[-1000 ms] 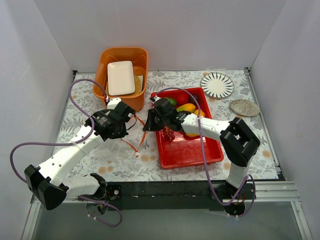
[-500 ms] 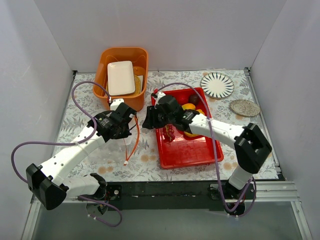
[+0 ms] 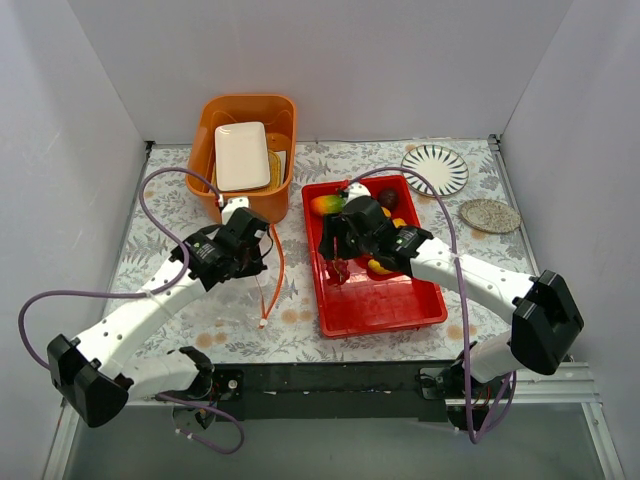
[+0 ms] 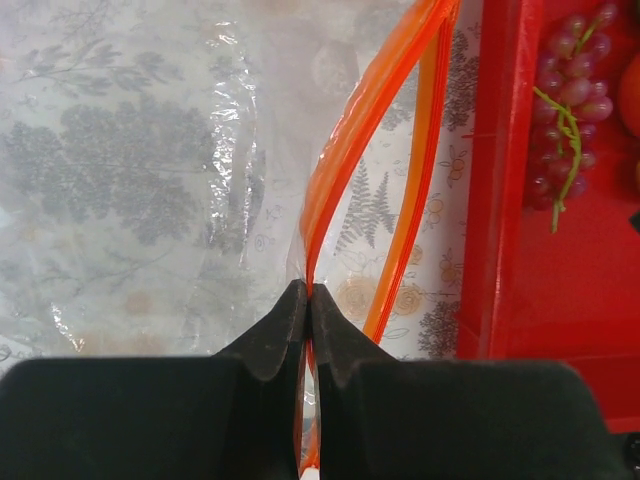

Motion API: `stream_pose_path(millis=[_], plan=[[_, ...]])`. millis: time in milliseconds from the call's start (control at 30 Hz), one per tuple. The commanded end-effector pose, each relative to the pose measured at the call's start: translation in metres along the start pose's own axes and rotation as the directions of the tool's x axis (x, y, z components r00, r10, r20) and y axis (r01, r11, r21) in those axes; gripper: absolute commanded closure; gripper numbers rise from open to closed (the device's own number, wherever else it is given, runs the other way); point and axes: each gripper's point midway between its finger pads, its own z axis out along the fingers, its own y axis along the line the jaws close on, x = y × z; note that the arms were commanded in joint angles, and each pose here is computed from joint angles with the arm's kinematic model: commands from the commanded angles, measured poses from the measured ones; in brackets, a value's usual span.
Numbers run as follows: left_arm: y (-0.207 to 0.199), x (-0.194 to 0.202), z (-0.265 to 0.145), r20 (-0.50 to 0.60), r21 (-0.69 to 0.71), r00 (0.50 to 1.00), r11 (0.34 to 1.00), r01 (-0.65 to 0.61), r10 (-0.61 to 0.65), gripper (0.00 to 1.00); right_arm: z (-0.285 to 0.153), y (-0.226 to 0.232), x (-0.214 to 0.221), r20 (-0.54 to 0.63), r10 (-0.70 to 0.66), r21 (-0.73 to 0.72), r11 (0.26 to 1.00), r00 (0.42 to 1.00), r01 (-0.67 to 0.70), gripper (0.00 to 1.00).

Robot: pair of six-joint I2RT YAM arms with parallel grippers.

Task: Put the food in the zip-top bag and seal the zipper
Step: Pick up the fake fruit from the bin.

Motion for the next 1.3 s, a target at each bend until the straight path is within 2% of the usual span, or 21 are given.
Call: stream_pose_path(millis=[0,233,333,367,400,433,533,800,933,1267], plan=[[-0.013,-0.014,-0.013,0.066,0.117,0.997,0.993,0.031,-0.039,1.00,-0.012,-0.034,0.004,-0.006,0.018,0.103,0.995,1.000,-0.017,0.29],[-0.018,-0.015,-0.015,0.079,0.152,0.996,0.988,0.040,-0.053,1.00,-0.014,-0.055,0.011,-0.095,0.019,0.150,0.989,0.995,-0.005,0.27],[-0.020,-0.013,-0.016,0.073,0.171,0.996,0.984,0.045,-0.058,1.00,-0.016,-0.056,0.008,-0.085,0.006,0.140,0.990,0.996,0.006,0.25],[-0.021,-0.013,-0.015,0.073,0.175,0.996,0.983,0.047,-0.060,1.00,-0.016,-0.059,0.010,-0.083,0.010,0.140,0.990,0.996,0.001,0.23],[-0.021,-0.012,-0.015,0.071,0.176,0.996,0.983,0.048,-0.062,1.00,-0.016,-0.057,0.012,-0.087,0.012,0.121,0.993,0.996,-0.001,0.09],[-0.021,-0.012,-0.015,0.073,0.180,0.995,0.982,0.050,-0.064,1.00,-0.018,-0.056,0.011,-0.077,0.008,0.101,0.995,0.997,0.000,0.02],[-0.022,-0.012,-0.014,0.071,0.183,0.996,0.982,0.049,-0.063,1.00,-0.017,-0.055,0.011,-0.060,0.004,0.079,0.997,0.998,0.001,0.02],[-0.025,-0.010,-0.013,0.067,0.202,0.996,0.978,0.042,-0.057,0.99,-0.002,-0.070,0.018,-0.115,0.004,0.159,0.987,0.993,0.014,0.03],[-0.029,-0.011,-0.012,0.068,0.217,0.996,0.975,0.044,-0.060,0.99,0.013,-0.068,0.020,-0.137,0.005,0.148,0.989,0.991,0.016,0.12],[-0.034,-0.009,-0.009,0.057,0.233,0.997,0.972,0.034,-0.049,0.99,0.051,-0.057,0.028,-0.207,0.000,0.095,0.995,0.978,0.020,0.16]])
